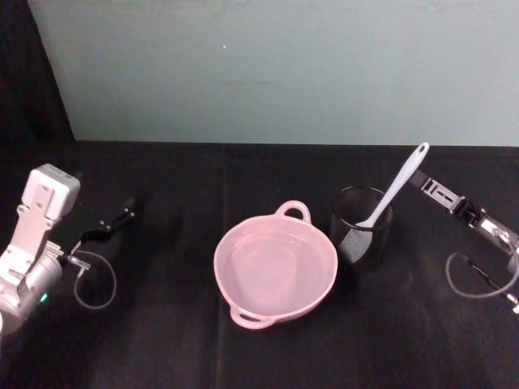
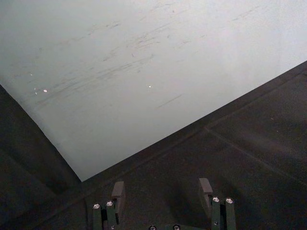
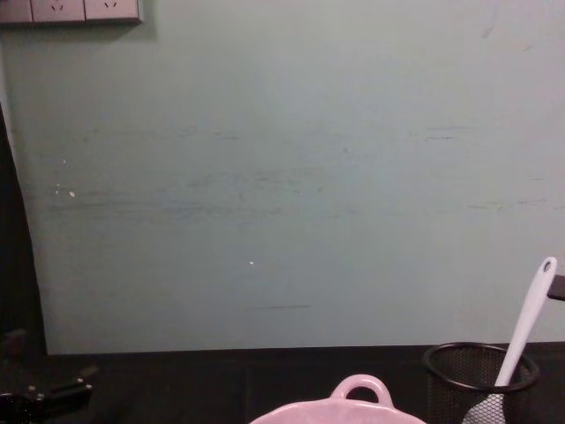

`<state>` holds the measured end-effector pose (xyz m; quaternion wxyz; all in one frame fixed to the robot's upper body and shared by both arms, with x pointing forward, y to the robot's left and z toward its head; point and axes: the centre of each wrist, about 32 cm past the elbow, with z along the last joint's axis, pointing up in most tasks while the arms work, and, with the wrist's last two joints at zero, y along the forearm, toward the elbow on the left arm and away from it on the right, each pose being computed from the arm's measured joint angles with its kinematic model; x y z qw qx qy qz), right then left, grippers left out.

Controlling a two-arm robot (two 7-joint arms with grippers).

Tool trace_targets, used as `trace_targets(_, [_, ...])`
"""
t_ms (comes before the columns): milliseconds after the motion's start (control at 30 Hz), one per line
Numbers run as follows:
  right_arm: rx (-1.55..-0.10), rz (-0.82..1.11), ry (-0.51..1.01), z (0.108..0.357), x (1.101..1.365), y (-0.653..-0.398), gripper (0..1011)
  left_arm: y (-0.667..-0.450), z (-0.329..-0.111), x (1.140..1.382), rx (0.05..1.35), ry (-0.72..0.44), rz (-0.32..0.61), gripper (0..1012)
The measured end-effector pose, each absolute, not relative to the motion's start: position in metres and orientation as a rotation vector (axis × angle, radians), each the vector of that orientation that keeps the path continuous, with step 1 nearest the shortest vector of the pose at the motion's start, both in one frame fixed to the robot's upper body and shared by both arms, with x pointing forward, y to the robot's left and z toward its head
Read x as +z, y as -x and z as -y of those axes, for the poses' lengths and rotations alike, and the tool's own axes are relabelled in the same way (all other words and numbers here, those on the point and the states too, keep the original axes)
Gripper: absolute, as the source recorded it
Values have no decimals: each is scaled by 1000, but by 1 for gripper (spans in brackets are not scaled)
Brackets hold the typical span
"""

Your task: Use the one hand to pick up the spoon and stir the clear water in the bowl.

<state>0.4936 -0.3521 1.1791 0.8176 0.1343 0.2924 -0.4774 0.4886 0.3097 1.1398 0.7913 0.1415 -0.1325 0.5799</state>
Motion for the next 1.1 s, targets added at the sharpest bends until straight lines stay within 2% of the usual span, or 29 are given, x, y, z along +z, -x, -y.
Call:
trace_targets(333, [-1021,-593,-212,345,1193,-510,1003,-489,-310,1140,1248,-304,285,1005])
trace_targets(1100, [-1006,-553,-233,336,1185,-525,1002,-489,-310,1140,1248,-305,285,1005])
